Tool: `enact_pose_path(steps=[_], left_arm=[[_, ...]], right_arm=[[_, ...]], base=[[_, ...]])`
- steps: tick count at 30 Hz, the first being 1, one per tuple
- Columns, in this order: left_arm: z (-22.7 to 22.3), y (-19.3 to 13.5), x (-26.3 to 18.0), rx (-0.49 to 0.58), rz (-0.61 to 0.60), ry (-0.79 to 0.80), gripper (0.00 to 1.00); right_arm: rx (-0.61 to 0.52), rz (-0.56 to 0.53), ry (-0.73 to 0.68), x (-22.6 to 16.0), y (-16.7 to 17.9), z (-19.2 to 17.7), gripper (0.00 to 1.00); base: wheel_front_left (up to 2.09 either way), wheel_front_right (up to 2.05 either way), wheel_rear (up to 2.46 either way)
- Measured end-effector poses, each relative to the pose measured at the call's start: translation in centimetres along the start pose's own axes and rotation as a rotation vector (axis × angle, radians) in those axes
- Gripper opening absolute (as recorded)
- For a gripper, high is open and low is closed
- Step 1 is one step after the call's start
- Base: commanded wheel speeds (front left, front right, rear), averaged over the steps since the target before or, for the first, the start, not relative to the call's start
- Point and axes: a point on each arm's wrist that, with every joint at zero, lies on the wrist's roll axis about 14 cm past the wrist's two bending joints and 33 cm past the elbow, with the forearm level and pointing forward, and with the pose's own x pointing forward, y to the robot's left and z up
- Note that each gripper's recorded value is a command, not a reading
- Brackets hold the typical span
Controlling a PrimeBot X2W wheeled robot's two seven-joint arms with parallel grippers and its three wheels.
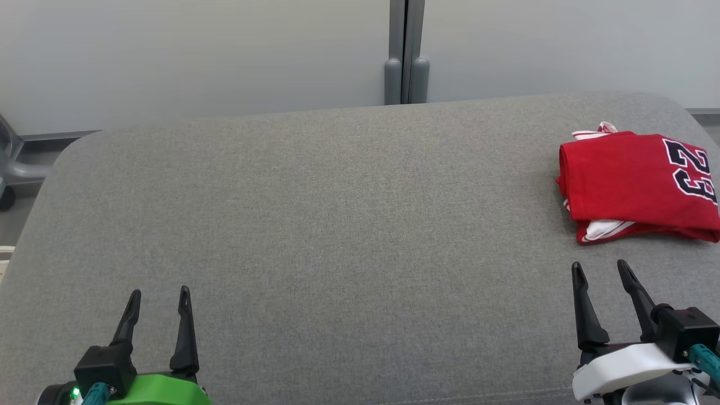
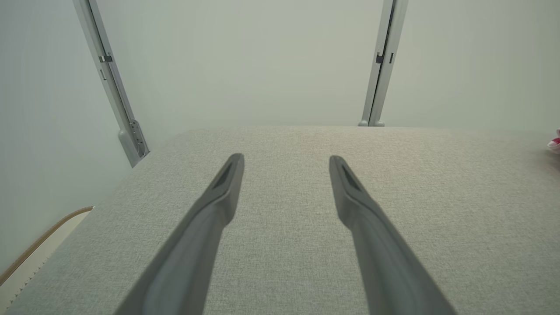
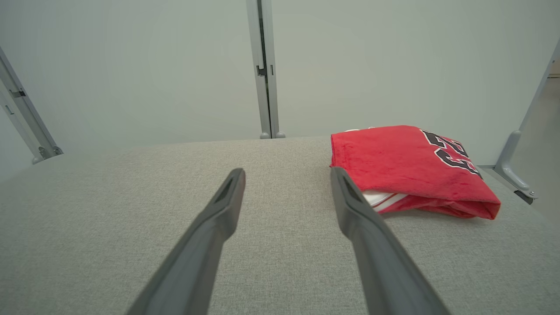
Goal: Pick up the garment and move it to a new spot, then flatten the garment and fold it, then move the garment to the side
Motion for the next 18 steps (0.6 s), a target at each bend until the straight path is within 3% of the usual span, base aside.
enact_pose_path(steps=[6, 7, 11, 18], left_arm=[[-0.1, 0.0, 0.0, 0.0, 0.0, 0.003, 1.0], [-0.2, 0.0, 0.0, -0.001, 0.001, 0.007, 0.0], [-1.7, -0.5, -0.5, -0.028, 0.002, 0.053, 0.0], [-2.5, -0.9, -0.5, -0.16, 0.01, 0.09, 0.0]], right_arm=[[0.002, 0.002, 0.001, 0.0, 0.1, 0.0, 1.0], [0.003, 0.001, 0.004, 0.0, 0.1, -0.1, 0.0], [0.025, -0.005, 0.047, -0.3, 0.1, -1.4, 0.0], [0.161, -0.051, 0.09, -0.4, -1.1, -2.4, 0.0]], base=[[0.0, 0.0, 0.0], [0.0, 0.0, 0.0], [0.0, 0.0, 0.0], [0.0, 0.0, 0.0]])
